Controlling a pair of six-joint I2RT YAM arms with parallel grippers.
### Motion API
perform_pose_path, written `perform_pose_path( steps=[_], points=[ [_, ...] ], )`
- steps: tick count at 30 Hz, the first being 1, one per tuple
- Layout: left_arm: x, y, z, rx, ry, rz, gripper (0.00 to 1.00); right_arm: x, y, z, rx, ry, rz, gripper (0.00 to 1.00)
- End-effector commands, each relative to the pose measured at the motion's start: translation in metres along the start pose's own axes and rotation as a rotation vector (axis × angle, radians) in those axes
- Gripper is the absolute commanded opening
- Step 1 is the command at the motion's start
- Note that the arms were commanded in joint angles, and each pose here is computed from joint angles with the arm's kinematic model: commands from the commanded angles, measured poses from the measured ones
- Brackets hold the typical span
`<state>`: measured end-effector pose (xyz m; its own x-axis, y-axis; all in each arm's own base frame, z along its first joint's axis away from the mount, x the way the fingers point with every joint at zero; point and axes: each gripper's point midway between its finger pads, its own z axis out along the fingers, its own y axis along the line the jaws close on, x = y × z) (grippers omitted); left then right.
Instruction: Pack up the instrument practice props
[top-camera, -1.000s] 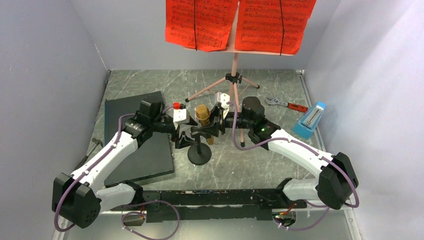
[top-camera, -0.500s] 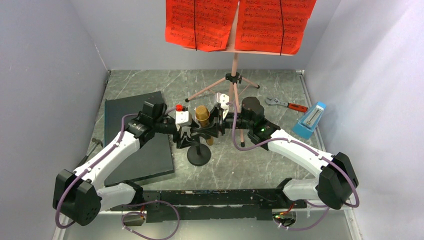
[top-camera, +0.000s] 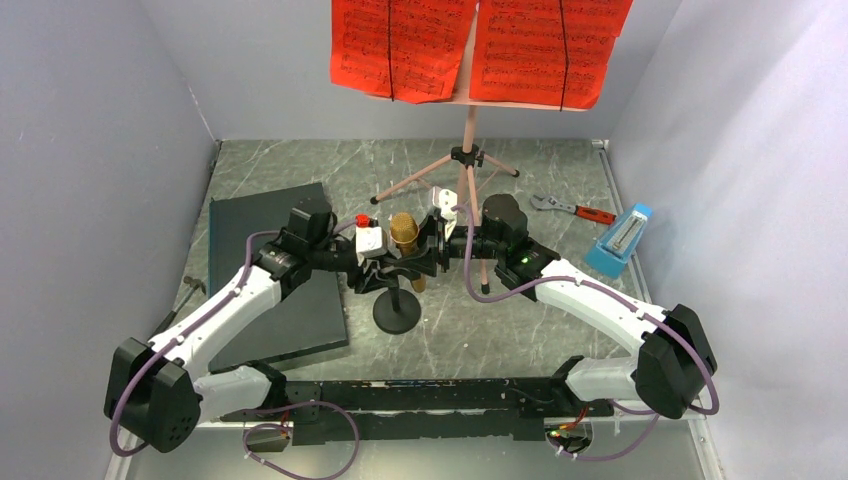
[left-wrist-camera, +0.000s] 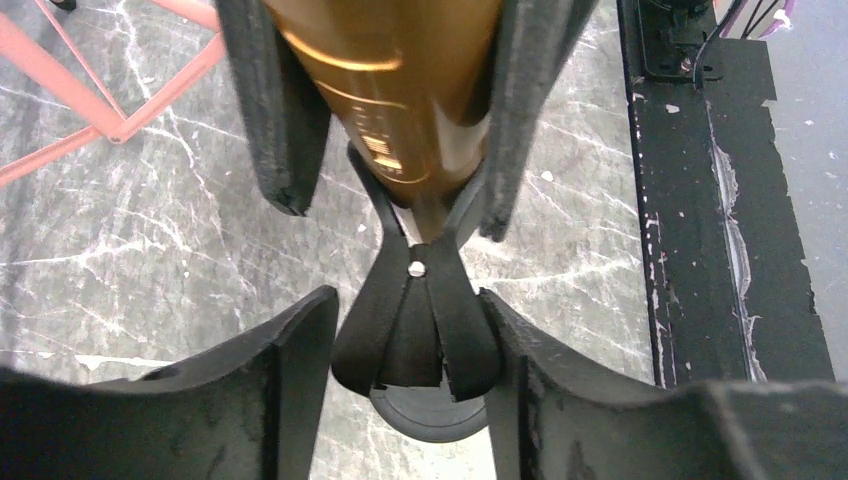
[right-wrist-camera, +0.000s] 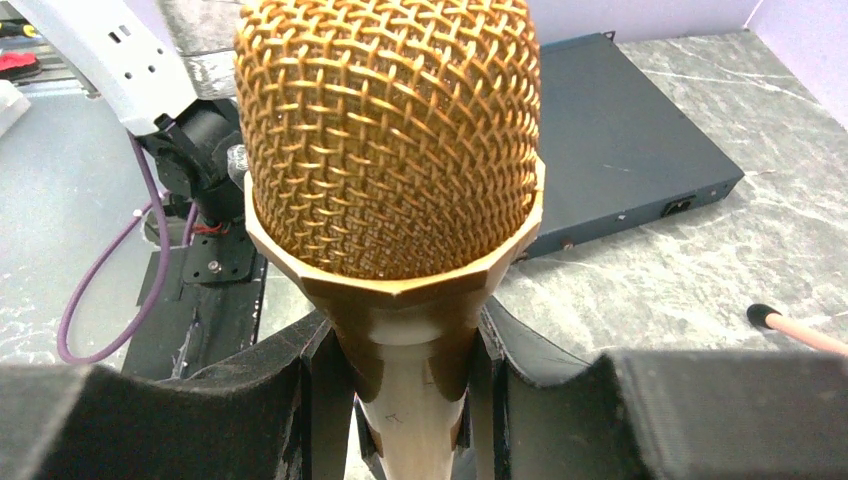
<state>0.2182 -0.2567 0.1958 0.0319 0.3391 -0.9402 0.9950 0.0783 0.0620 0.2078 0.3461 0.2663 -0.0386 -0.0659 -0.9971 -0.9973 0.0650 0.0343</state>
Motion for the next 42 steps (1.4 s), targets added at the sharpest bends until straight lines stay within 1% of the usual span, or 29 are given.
perform_pose_path(
  steps=[1,4,7,11,13,16,23,27,32,38,40,42],
  points=[
    [-0.007,0.004,-0.005,-0.046,-0.011,0.069,0.53,-0.008,0.014,-0.001,-0.045,-0.01,0.005,0.06],
    [-0.006,0.005,-0.006,-0.062,-0.011,0.077,0.46,-0.006,0.014,-0.002,-0.04,-0.002,0.007,0.06],
    [-0.006,0.005,-0.007,-0.07,-0.014,0.084,0.35,-0.004,0.014,-0.003,-0.034,0.007,0.01,0.06],
    [-0.006,0.005,-0.008,-0.073,-0.009,0.091,0.24,-0.001,0.013,-0.005,-0.022,0.025,0.013,0.06],
    [-0.004,0.005,-0.008,-0.076,-0.003,0.093,0.17,0.001,0.011,-0.006,-0.011,0.033,0.011,0.06],
    [-0.001,0.006,-0.009,-0.084,0.005,0.098,0.04,0.003,0.011,-0.008,0.002,0.044,0.01,0.05],
    [0.007,0.011,-0.01,-0.141,0.008,0.105,0.03,0.006,0.01,-0.014,0.036,0.065,0.014,0.05],
    [0.012,0.014,-0.012,-0.171,0.018,0.107,0.03,0.008,0.006,-0.023,0.087,0.087,0.017,0.04],
    [0.014,0.018,-0.013,-0.199,0.02,0.111,0.03,0.004,0.004,-0.042,0.159,0.095,0.024,0.03],
    [0.013,0.02,-0.012,-0.204,0.014,0.115,0.03,0.007,-0.001,-0.076,0.286,0.155,0.047,0.03],
    [0.011,0.021,-0.012,-0.207,0.01,0.116,0.05,0.007,-0.006,-0.089,0.347,0.171,0.056,0.03],
    [0.01,0.022,-0.012,-0.212,0.008,0.119,0.12,0.006,-0.012,-0.104,0.419,0.188,0.065,0.02]
  ],
)
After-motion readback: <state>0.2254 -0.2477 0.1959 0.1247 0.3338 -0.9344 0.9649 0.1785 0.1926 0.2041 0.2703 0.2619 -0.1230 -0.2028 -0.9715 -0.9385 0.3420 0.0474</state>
